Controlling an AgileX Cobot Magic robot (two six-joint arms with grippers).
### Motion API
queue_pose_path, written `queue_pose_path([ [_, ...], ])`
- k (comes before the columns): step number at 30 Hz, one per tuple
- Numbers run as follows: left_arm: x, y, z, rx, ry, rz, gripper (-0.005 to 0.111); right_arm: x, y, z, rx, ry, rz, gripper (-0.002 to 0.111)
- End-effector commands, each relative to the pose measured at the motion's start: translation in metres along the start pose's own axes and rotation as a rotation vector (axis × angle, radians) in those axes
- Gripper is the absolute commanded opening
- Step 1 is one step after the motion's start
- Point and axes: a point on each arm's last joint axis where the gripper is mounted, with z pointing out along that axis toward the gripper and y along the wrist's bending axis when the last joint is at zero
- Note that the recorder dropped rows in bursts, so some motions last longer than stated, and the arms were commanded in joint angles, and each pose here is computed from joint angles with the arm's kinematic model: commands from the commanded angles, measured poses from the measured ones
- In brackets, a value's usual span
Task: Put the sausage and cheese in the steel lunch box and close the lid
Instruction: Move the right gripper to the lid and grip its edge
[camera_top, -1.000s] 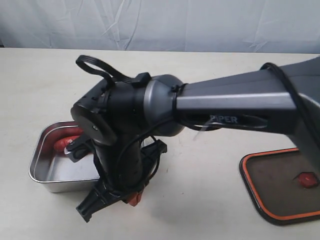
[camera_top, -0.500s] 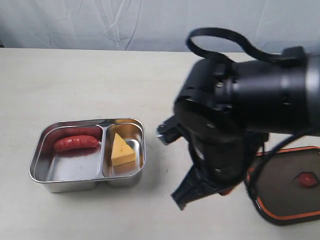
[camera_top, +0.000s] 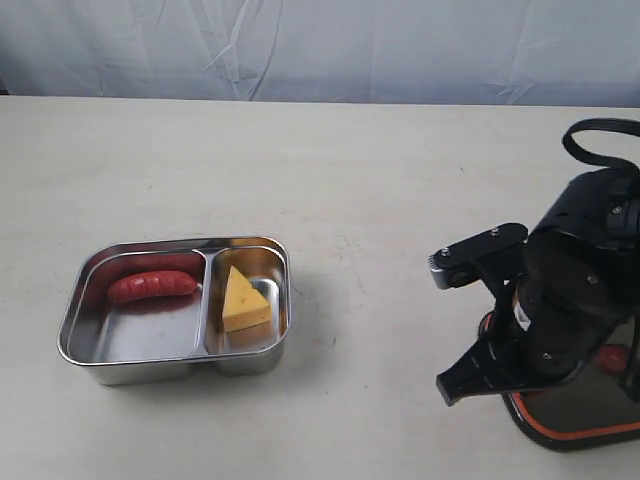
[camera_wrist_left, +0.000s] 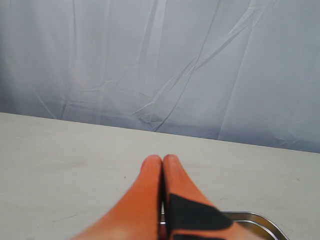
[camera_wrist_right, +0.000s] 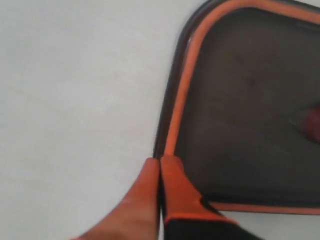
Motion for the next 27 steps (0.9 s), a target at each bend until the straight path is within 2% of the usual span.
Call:
queue_pose_path([
  [1,0.0,0.0,0.0,0.002,-0.009,0.005,0.0,-0.005,-0.014,0.01,-0.056,-0.025,0.12,-0.001],
  [9,0.0,0.0,0.0,0.002,-0.009,0.005,0.0,-0.016,-0.013,0.01,-0.113,-0.136,0.154,-0.001],
  [16,0.0,0.0,0.0,0.002,-0.009,0.005,0.0,-0.017,-0.013,0.018,-0.086,-0.1,0.189,0.0],
  [17,0.0,0.0,0.0,0.002,-0.009,0.005,0.0,-0.017,-0.013,0.019,-0.084,-0.101,0.196,0.002],
  [19,0.0,0.0,0.0,0.002,-0.009,0.005,0.0,-0.018,-0.014,0.021,-0.076,-0.098,0.209,0.013],
  [24,0.0,0.0,0.0,0.002,-0.009,0.005,0.0,-0.017,-0.015,0.022,-0.062,-0.088,0.248,0.058],
  [25,0.0,0.0,0.0,0.002,-0.009,0.005,0.0,-0.017,-0.015,0.022,-0.058,-0.082,0.254,0.058],
  [27,0.0,0.0,0.0,0.002,-0.009,0.005,0.0,-0.016,-0.017,0.023,-0.033,-0.08,0.228,0.05],
])
